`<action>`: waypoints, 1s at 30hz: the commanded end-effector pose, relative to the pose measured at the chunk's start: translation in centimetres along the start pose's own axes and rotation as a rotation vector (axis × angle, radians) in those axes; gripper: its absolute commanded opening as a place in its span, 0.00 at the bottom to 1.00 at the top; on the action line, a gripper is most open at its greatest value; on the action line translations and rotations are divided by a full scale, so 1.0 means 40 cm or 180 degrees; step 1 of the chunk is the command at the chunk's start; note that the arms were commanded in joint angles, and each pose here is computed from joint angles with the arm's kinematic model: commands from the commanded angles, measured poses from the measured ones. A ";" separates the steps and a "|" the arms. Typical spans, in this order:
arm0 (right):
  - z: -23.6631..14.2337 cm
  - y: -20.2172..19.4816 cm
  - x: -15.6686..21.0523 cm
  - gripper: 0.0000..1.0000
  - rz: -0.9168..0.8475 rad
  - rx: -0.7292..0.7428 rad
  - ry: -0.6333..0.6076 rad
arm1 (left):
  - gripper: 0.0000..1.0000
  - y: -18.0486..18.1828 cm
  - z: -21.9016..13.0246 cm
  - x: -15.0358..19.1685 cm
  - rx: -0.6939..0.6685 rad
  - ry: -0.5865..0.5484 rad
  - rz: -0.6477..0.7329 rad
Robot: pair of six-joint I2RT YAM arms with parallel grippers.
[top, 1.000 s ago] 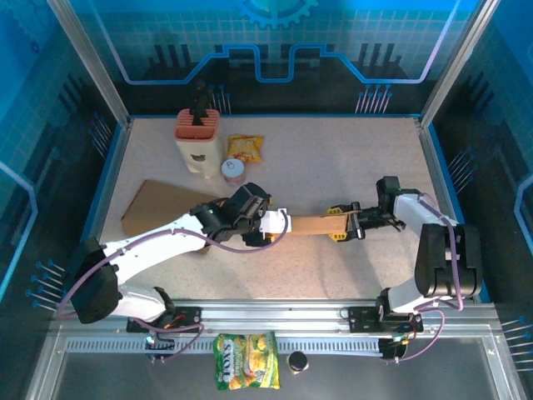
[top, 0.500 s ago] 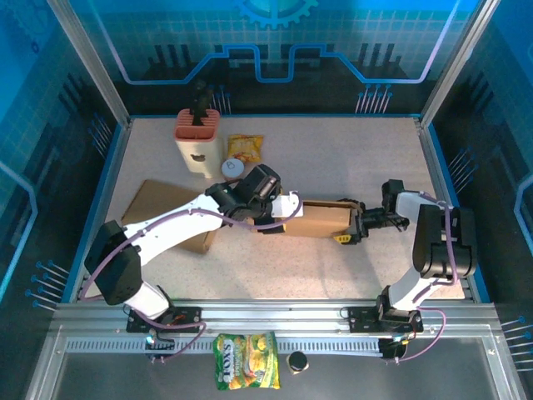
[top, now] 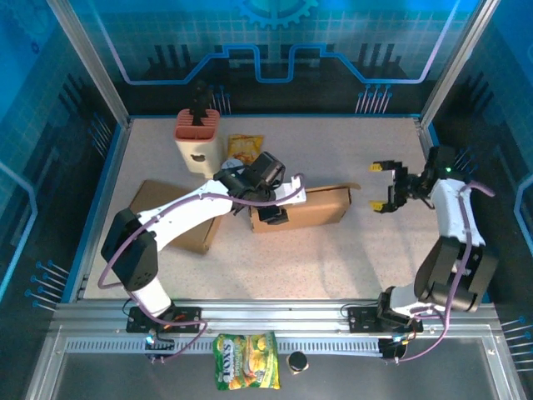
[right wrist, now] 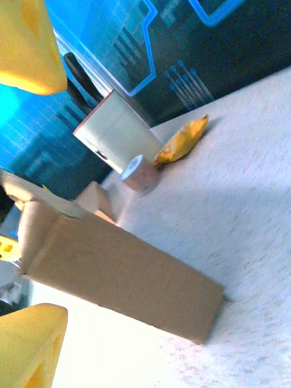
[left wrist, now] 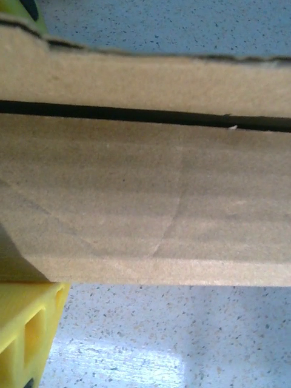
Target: Fold the paper box
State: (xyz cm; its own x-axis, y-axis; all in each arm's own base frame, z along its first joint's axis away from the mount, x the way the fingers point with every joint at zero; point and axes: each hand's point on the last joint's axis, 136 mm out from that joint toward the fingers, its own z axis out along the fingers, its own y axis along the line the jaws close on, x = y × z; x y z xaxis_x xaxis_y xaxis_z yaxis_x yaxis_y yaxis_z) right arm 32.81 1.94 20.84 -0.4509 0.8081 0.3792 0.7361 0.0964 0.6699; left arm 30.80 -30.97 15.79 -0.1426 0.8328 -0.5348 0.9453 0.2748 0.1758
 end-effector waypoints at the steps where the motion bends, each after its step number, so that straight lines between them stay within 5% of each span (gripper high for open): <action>1: -0.073 -0.006 0.050 0.87 -0.0671 0.0399 -0.0610 | 0.59 -0.001 -0.009 -0.004 0.0224 0.0007 -0.0325; 7: 0.013 -0.045 0.223 0.75 -0.1281 0.0248 -0.0656 | 0.57 0.011 -0.007 -0.001 0.0281 0.0025 -0.0446; 12: 0.109 -0.040 0.295 0.75 -0.1469 0.0189 -0.0503 | 0.57 0.019 -0.011 -0.003 0.0264 0.0015 -0.0423; 22: 0.198 -0.089 0.272 0.74 -0.1352 0.0541 -0.0472 | 0.58 0.024 -0.017 -0.010 0.0241 -0.0002 -0.0415; 30: 0.217 -0.202 0.241 0.60 -0.1238 0.1239 -0.0428 | 0.63 0.032 -0.024 -0.016 0.0183 -0.0024 -0.0405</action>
State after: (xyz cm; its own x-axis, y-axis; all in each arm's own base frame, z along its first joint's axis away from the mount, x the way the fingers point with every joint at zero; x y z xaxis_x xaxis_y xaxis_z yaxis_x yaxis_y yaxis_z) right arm 28.87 14.84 15.46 -0.6750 0.7371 0.0309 0.6236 0.5477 0.5577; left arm 31.72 -30.35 16.11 -0.2467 0.8095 -0.5327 0.9371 0.3394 0.0817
